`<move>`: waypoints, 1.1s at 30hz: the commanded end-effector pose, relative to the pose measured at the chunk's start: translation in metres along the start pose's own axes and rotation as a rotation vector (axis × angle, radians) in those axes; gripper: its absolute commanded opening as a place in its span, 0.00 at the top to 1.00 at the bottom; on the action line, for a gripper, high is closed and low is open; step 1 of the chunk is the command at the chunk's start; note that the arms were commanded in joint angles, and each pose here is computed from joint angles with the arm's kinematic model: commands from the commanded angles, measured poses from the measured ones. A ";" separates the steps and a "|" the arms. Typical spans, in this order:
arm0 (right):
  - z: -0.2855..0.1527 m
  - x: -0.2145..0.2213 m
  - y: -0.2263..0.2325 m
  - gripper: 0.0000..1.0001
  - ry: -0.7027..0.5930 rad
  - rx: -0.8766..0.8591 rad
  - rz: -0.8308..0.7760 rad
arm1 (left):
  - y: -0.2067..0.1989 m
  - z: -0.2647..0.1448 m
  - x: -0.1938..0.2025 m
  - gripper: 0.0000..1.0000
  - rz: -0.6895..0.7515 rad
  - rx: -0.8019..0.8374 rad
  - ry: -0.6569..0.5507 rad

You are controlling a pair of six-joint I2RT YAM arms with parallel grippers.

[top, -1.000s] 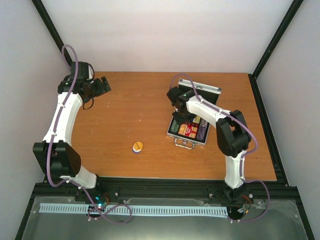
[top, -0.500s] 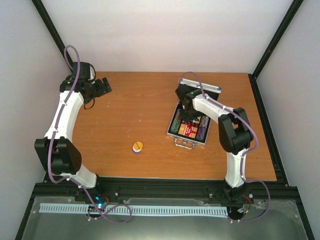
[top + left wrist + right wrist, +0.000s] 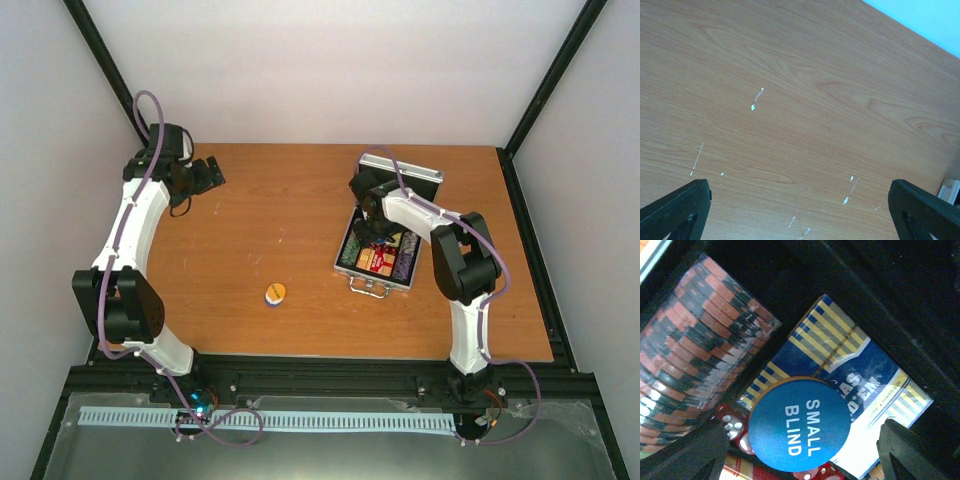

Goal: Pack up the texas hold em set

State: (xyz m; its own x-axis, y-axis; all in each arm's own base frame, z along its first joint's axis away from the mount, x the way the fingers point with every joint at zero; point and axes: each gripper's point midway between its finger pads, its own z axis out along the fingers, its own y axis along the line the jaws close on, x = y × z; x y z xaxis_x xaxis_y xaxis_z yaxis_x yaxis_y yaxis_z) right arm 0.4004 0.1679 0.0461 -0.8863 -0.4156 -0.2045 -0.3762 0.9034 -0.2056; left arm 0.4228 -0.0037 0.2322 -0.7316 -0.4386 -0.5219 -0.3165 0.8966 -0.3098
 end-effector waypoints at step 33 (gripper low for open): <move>-0.074 0.028 0.309 0.11 -0.035 -0.453 -0.485 | 0.002 -0.031 -0.001 0.00 0.044 0.008 -0.052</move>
State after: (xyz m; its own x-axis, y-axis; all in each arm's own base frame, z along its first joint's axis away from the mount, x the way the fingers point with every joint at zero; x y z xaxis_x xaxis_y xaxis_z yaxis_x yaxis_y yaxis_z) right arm 0.2465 0.4381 0.0557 -0.5974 -0.7605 -0.2544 -0.8001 0.5864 0.1259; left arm 0.4107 -0.0039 0.2539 -0.7110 -0.4160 -0.5670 -0.2832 0.9074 -0.3106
